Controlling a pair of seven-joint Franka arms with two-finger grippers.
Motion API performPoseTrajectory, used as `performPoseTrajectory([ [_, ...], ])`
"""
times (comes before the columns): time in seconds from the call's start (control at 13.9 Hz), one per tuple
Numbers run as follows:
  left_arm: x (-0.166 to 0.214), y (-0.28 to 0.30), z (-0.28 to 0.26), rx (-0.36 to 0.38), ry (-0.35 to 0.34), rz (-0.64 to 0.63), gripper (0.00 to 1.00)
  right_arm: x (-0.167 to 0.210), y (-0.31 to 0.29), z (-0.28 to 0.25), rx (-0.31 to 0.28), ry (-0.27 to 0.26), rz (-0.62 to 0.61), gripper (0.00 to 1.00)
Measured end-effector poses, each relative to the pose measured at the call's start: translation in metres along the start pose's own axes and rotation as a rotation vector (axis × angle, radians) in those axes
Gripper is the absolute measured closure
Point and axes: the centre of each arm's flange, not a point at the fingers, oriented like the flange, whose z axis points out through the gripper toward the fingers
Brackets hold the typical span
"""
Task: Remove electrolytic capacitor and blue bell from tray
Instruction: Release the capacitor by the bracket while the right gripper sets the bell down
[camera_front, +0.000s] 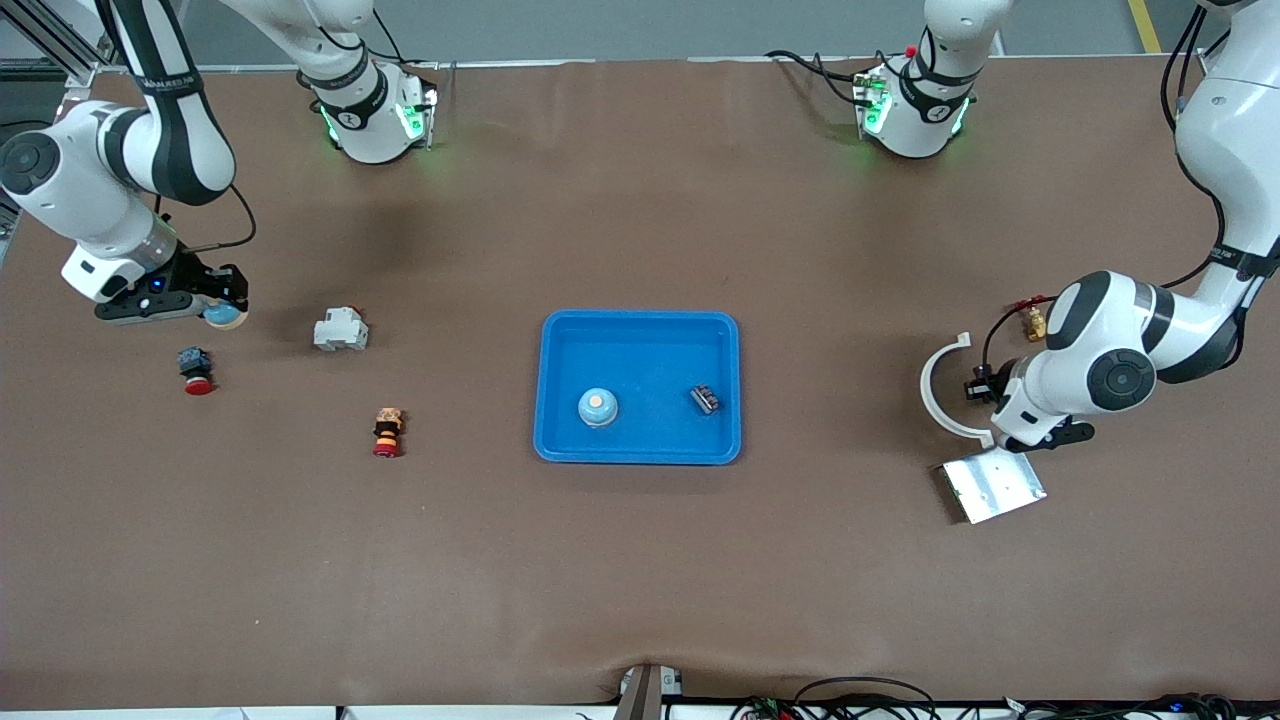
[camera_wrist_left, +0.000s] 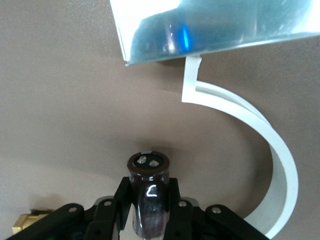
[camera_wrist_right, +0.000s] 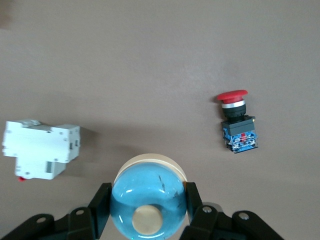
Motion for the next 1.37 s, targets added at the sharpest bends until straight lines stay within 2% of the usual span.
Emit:
performPoseTrajectory([
  [0.14,0.000,0.000,0.000,0.000,0.000,0.000,0.64,-0.009,0.010,0.021,0.007,-0.013,0.005,0.36],
  [0.22,0.000,-0.001,0.001,0.000,-0.001,-0.001,0.57,-0.011,0.013,0.030,0.010,-0.017,0.009,0.36],
  [0.43,0.000,-0.001,0.001,0.000,-0.001,-0.002,0.26,-0.014,0.016,0.054,0.012,-0.018,0.017,0.36],
  [0.5,0.000,-0.001,0.001,0.000,-0.001,-0.002,0.26,-0.014,0.016,0.060,0.012,-0.017,0.018,0.36],
  [0.58,0.000,-0.001,0.001,0.000,0.000,-0.002,0.21,-0.015,0.016,0.064,0.013,-0.018,0.018,0.36],
  [0.72,0.001,-0.001,0.000,0.000,0.001,-0.003,0.03,-0.015,0.016,0.069,0.013,-0.016,0.018,0.36],
  [0.79,0.002,-0.002,-0.001,-0.001,0.003,-0.005,0.00,-0.014,0.016,0.072,0.012,-0.013,0.017,0.36],
  [1.08,0.003,0.003,-0.023,-0.018,0.006,-0.019,0.00,-0.015,0.014,0.084,0.012,-0.011,0.016,0.36],
  [1.37,0.000,0.020,-0.087,-0.049,-0.034,-0.073,0.00,-0.016,0.013,0.089,0.015,-0.014,0.014,0.36],
])
